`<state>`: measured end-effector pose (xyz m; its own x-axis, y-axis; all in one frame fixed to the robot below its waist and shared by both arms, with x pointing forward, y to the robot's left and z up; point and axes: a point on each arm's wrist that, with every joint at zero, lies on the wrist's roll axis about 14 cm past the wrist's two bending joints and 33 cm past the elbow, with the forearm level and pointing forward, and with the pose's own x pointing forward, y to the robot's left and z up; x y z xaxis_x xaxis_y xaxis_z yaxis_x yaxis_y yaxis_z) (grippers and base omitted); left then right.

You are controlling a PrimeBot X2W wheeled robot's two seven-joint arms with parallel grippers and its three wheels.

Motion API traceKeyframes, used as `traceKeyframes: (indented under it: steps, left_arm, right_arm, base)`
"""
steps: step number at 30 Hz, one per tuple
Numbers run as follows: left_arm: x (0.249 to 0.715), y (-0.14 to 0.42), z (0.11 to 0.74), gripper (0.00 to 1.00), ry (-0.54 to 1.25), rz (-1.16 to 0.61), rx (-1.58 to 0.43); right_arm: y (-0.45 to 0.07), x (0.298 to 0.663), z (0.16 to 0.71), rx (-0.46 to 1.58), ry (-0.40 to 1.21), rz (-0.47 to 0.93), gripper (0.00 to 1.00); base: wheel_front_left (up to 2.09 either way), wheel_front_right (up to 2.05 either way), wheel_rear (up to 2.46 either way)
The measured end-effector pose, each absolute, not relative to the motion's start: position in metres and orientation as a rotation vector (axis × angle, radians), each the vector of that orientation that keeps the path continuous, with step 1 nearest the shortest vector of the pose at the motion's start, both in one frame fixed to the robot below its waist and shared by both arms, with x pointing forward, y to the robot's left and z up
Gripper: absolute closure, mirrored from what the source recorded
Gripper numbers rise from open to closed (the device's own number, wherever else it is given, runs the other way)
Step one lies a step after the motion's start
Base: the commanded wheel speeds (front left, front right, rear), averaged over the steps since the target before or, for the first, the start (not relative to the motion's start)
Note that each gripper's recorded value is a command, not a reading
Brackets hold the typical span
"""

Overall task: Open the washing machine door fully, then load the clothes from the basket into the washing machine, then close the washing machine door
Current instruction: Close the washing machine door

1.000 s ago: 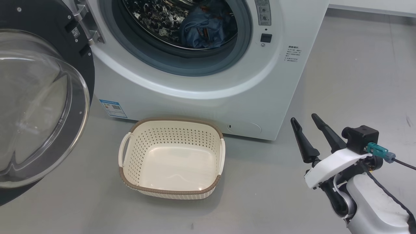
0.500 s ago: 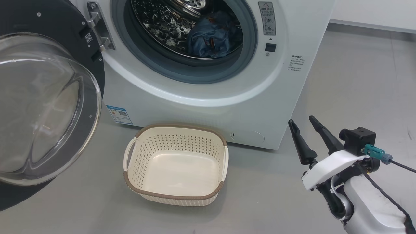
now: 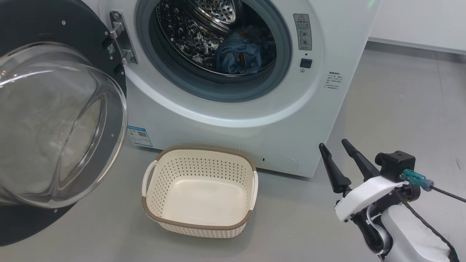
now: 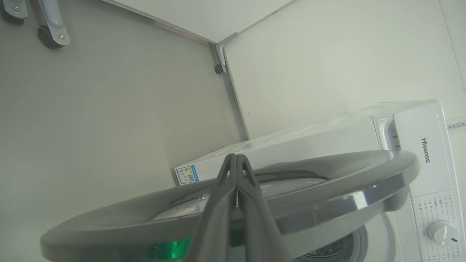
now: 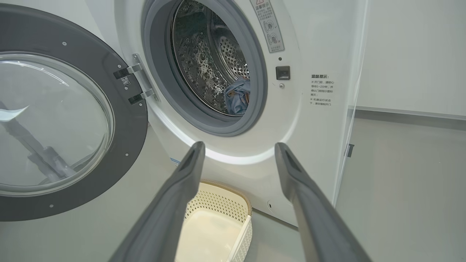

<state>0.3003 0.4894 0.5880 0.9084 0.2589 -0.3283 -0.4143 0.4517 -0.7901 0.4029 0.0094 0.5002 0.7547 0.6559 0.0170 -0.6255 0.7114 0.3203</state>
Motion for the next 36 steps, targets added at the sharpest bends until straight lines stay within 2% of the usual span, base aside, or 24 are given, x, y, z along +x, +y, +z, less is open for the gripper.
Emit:
traceKeyframes:
  steps: [9,20,36]
  left_arm:
    - [0.308,0.458,0.593,1.0,0.247,0.247,-1.047]
    - [0.319,0.399,0.587,1.0,0.441,0.018,-0.969]
    - [0.337,0.321,0.608,1.0,0.512,-0.307,-0.927]
  right_arm:
    - [0.01,0.399,0.5,0.323,0.104,0.71,0.0]
    - [0.012,0.399,0.502,0.336,0.102,0.708,0.0]
    - [-0.001,0.393,0.51,0.343,0.074,0.668,0.0]
  base:
    - [0.0,0.0,0.0]
    - [0.0,0.0,0.0]
    - [0.0,0.0,0.0]
